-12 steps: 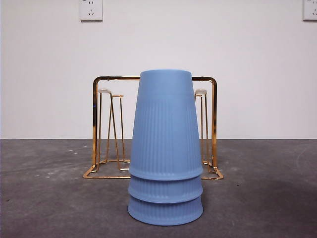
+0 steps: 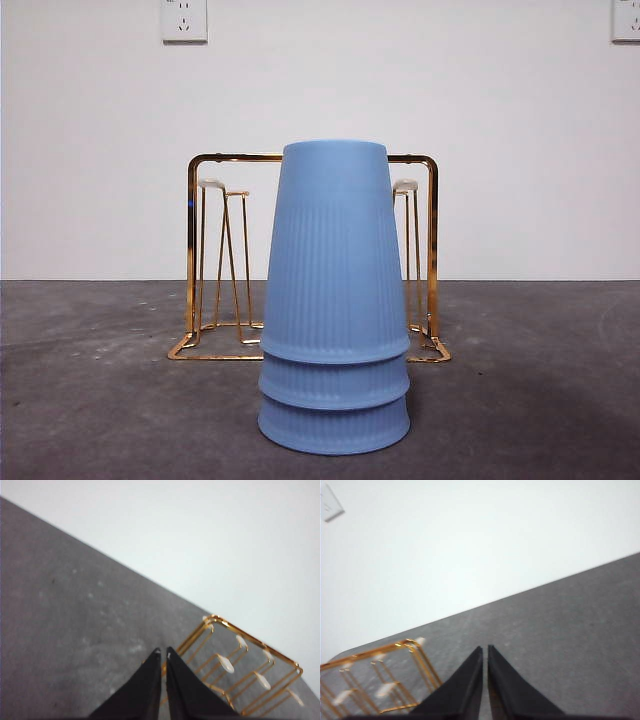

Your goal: Pick the top cup and place it on cupholder, pick up the mid cup and place it on cupholder, last pick the bottom cup and place it on cupholder.

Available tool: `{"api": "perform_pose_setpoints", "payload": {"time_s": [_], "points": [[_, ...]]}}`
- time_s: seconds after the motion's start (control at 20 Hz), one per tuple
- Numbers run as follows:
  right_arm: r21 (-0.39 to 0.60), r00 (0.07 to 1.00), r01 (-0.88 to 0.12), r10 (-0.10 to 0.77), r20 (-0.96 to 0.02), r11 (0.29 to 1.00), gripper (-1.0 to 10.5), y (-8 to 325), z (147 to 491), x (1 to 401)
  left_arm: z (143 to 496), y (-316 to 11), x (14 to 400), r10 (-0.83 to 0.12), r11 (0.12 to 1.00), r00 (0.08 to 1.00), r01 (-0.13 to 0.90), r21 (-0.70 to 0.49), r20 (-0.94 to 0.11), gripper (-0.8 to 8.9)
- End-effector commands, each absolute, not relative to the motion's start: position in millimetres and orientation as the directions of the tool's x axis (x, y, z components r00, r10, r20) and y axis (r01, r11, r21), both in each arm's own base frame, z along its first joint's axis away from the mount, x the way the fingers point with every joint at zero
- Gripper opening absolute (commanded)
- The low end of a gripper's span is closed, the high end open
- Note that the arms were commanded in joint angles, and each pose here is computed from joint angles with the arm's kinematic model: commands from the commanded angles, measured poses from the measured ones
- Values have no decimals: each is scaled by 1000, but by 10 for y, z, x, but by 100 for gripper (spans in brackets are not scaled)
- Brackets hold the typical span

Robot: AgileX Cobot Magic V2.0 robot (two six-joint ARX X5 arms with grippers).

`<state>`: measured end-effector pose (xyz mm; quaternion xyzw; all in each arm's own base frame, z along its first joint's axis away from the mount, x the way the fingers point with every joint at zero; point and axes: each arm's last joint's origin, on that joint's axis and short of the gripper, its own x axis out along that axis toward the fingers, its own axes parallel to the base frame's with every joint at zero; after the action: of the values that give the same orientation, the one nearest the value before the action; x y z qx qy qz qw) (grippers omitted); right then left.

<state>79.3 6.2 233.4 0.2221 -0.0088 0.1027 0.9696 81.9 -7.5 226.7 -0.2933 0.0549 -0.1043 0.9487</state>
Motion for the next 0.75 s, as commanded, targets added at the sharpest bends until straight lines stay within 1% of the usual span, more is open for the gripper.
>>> {"api": "perform_pose_setpoints", "payload": {"time_s": [0.05,0.2,0.3,0.45,0.55,0.75], "points": [[405,971,-235,232,57,884,11,73,2510,781,2474,-82,789,-261,838,964,197,-508,-56,10],[379,954,-283,299,17,881,11,92,2695,790,2667,-93,782,-298,867,950,227,-443,-96,10],[359,938,-314,346,-25,879,11,106,2818,810,2797,-101,787,-326,883,936,253,-395,-131,10],[328,902,-369,421,-99,870,11,128,2979,853,2960,-123,803,-398,887,898,324,-328,-189,10],[300,859,-430,489,-155,851,11,148,3066,892,3059,-136,813,-445,881,864,375,-290,-235,10],[277,768,-522,586,-257,807,11,178,3195,947,3203,-169,818,-514,855,807,455,-248,-291,9]]}}
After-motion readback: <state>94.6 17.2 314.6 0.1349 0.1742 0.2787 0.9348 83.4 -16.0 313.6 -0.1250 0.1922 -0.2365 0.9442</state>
